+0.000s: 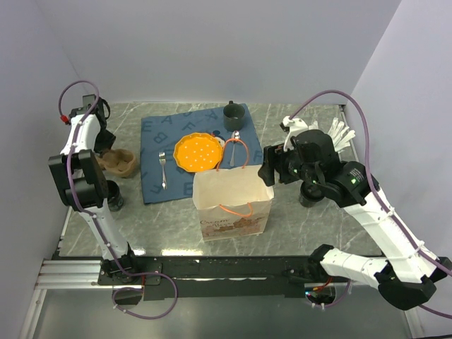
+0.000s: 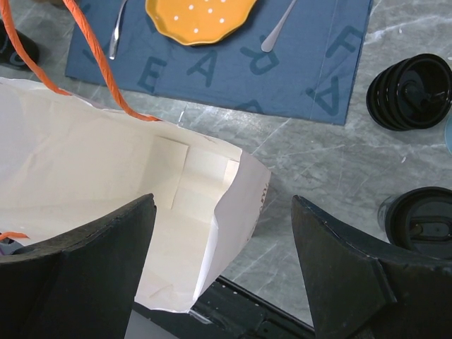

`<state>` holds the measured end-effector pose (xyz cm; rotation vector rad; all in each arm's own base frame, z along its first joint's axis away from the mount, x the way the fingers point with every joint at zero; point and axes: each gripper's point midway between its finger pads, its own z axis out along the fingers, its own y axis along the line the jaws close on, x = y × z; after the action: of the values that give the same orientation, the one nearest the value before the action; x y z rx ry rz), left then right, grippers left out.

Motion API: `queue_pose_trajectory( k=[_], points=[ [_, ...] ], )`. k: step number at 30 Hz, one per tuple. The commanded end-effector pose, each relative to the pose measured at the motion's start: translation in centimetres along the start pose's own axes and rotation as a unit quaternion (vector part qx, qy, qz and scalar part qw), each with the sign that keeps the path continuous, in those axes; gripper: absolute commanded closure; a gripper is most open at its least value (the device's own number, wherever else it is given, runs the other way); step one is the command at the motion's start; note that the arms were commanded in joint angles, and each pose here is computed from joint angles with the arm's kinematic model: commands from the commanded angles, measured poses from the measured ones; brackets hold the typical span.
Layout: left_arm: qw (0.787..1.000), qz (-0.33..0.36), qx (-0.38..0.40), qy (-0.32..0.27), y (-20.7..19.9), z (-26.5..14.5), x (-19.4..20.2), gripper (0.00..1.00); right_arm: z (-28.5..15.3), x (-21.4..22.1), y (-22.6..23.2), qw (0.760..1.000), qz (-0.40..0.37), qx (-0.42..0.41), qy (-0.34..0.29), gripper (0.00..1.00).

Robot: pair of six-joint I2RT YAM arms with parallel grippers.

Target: Pack the takeout coffee

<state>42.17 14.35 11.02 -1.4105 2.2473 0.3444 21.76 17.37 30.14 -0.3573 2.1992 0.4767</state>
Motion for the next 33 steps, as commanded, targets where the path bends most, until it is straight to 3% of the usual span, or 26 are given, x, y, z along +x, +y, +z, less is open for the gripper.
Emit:
queue_pose_trajectory(
  k=[1,10,18,25,33],
  points=[
    [1.000,-0.011,0.007,-0.001,-1.0,0.4,-0.5,0.48,-0.9,-2.8,0.4,0.999,-0.009,-0.003,-0.046,0.15],
    [1.000,-0.008,-0.010,0.006,-0.5,1.5,0.3,0.47,-0.9,-2.6,0.3,0.999,-0.008,0.000,-0.044,0.15],
    [1.000,-0.006,-0.010,0.006,-0.6,1.6,0.3,0.55,-1.0,-2.9,0.4,0.999,-0.008,-0.002,-0.047,0.15],
    [1.000,-0.003,-0.016,0.008,-0.3,1.8,0.5,0.47,-1.1,-2.9,0.6,0.999,-0.002,-0.008,-0.047,0.15],
    [1.000,-0.001,-0.007,-0.002,-0.4,1.5,0.2,0.59,-1.4,-2.7,0.5,0.999,-0.002,-0.007,-0.049,0.15]
  ],
)
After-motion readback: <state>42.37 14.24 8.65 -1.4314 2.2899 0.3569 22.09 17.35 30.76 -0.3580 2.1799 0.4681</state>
